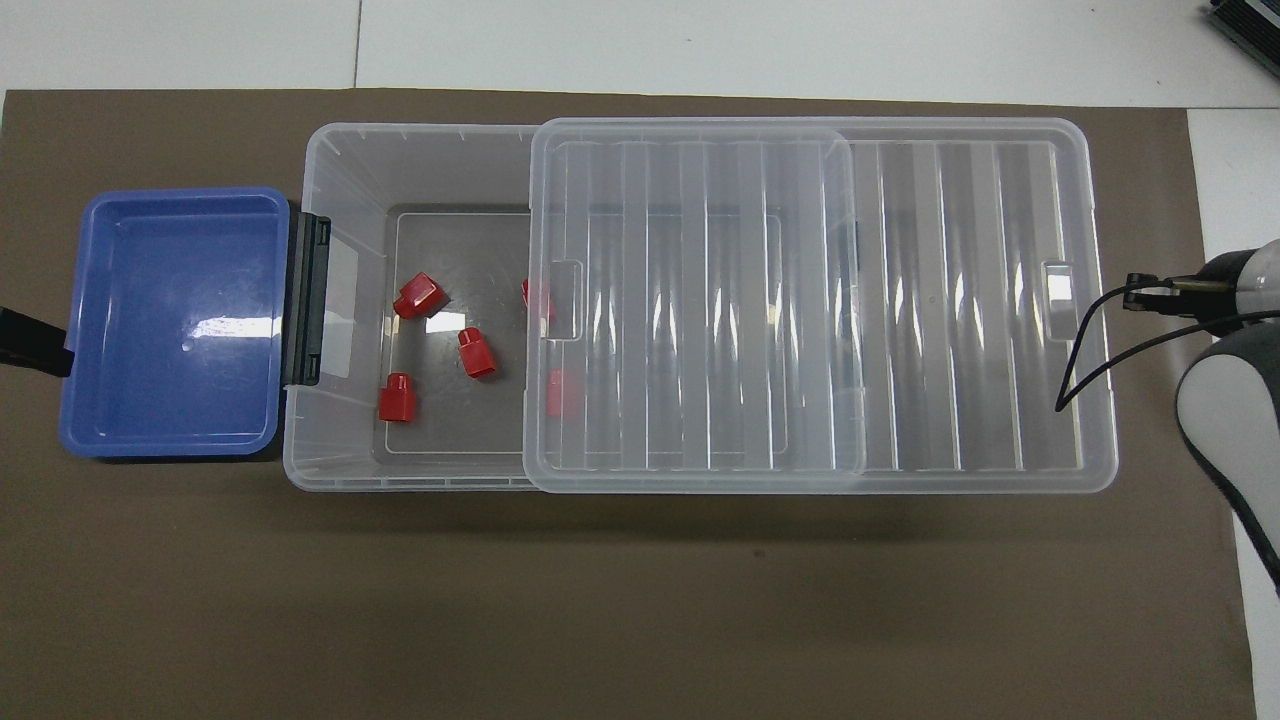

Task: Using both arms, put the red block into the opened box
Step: 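Return the left gripper to rest while the right gripper reaches the lid, then slide the clear lid back over the box with the right gripper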

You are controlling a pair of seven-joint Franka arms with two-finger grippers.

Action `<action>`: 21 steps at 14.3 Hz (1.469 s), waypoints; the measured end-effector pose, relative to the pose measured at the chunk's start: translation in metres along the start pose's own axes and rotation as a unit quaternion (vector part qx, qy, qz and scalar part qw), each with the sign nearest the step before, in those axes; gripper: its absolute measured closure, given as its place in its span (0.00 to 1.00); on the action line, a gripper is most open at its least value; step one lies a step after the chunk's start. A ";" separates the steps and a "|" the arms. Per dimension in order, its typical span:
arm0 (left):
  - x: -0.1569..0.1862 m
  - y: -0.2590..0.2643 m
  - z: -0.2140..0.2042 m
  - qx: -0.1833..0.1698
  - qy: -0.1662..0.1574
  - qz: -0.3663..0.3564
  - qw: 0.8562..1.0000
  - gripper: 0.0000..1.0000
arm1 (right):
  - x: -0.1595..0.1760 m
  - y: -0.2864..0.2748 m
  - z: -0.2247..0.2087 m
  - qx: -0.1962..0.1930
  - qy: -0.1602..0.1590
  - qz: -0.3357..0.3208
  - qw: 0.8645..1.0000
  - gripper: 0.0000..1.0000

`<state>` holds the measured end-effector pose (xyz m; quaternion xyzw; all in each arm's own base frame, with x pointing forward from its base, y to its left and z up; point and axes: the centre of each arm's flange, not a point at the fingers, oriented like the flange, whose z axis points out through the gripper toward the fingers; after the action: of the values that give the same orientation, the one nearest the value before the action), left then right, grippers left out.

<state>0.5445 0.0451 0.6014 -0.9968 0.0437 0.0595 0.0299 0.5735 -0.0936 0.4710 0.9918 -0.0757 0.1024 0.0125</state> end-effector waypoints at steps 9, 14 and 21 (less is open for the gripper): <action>-0.009 0.010 0.006 0.000 -0.007 0.008 1.000 0.00 | -0.012 -0.066 0.006 0.011 -0.011 -0.056 0.998 0.99; -0.009 0.014 0.006 0.000 -0.007 0.011 1.000 0.00 | -0.023 -0.129 0.003 0.029 -0.011 -0.100 0.995 0.99; -0.006 0.040 0.003 0.002 -0.004 0.035 0.999 0.00 | -0.040 -0.190 -0.001 0.041 -0.012 -0.119 0.992 0.99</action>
<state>0.5345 0.0064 0.5969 -0.9943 0.0790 0.0649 0.0304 0.5641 0.1004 0.4624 0.9946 0.0470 0.0909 -0.0174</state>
